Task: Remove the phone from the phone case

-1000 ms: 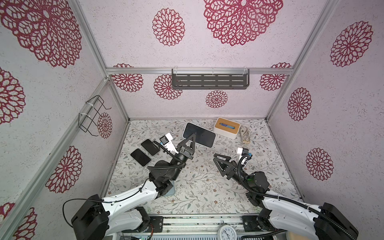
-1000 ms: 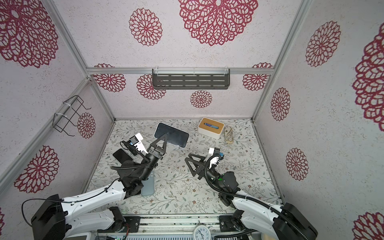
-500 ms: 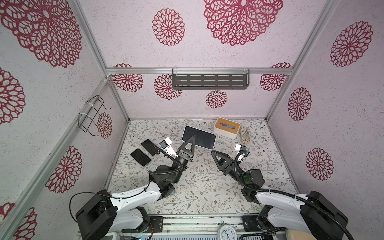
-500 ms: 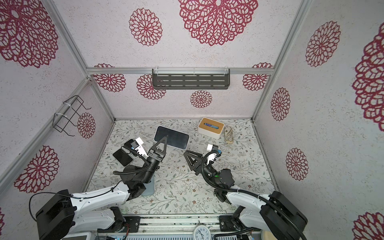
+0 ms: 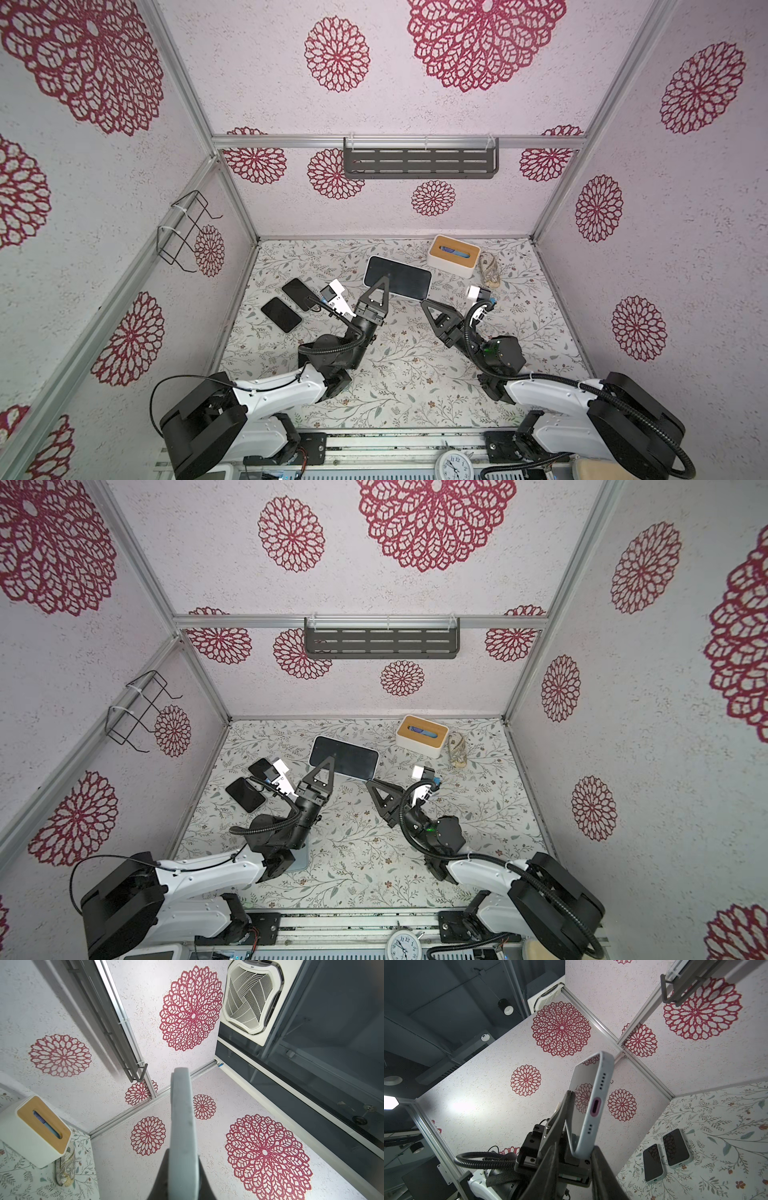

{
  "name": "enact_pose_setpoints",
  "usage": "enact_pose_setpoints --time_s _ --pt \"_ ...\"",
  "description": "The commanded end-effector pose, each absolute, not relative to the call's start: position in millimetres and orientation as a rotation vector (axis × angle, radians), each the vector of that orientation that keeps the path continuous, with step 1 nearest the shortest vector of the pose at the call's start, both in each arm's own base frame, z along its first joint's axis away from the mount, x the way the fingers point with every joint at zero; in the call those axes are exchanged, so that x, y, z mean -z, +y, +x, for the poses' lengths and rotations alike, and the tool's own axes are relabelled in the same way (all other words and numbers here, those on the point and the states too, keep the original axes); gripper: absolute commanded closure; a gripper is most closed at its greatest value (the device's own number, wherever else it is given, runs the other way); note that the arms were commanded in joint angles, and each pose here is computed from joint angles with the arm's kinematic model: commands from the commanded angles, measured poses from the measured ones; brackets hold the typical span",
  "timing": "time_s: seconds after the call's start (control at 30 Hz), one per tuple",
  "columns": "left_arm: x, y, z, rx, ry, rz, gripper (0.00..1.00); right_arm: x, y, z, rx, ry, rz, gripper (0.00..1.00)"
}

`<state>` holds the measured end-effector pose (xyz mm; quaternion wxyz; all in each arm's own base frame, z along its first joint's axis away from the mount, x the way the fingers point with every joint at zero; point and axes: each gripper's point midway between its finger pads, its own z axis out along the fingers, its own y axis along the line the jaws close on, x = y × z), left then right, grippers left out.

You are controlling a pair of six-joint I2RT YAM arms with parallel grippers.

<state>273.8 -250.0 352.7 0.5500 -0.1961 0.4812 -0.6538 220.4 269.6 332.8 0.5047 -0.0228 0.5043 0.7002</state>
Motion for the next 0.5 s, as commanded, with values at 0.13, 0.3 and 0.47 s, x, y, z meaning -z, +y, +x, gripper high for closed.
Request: enact_pose_setpoints --time_s 0.13,0.3,0.47 --pt "-368.1 -245.3 265.3 1.629 1.044 -0.473 1.00 -370.4 257.4 210.6 -1.743 1.051 -0.071 0.76" --pt "-367.2 -248.1 265.6 1.640 1.047 -0.469 1.00 -369.9 255.4 212.2 -1.738 1.049 -0.066 0.83" --pt "-366.9 -251.8 264.8 1.649 1.052 -0.460 1.00 -371.7 253.6 212.5 -1.743 1.037 -0.068 0.89"
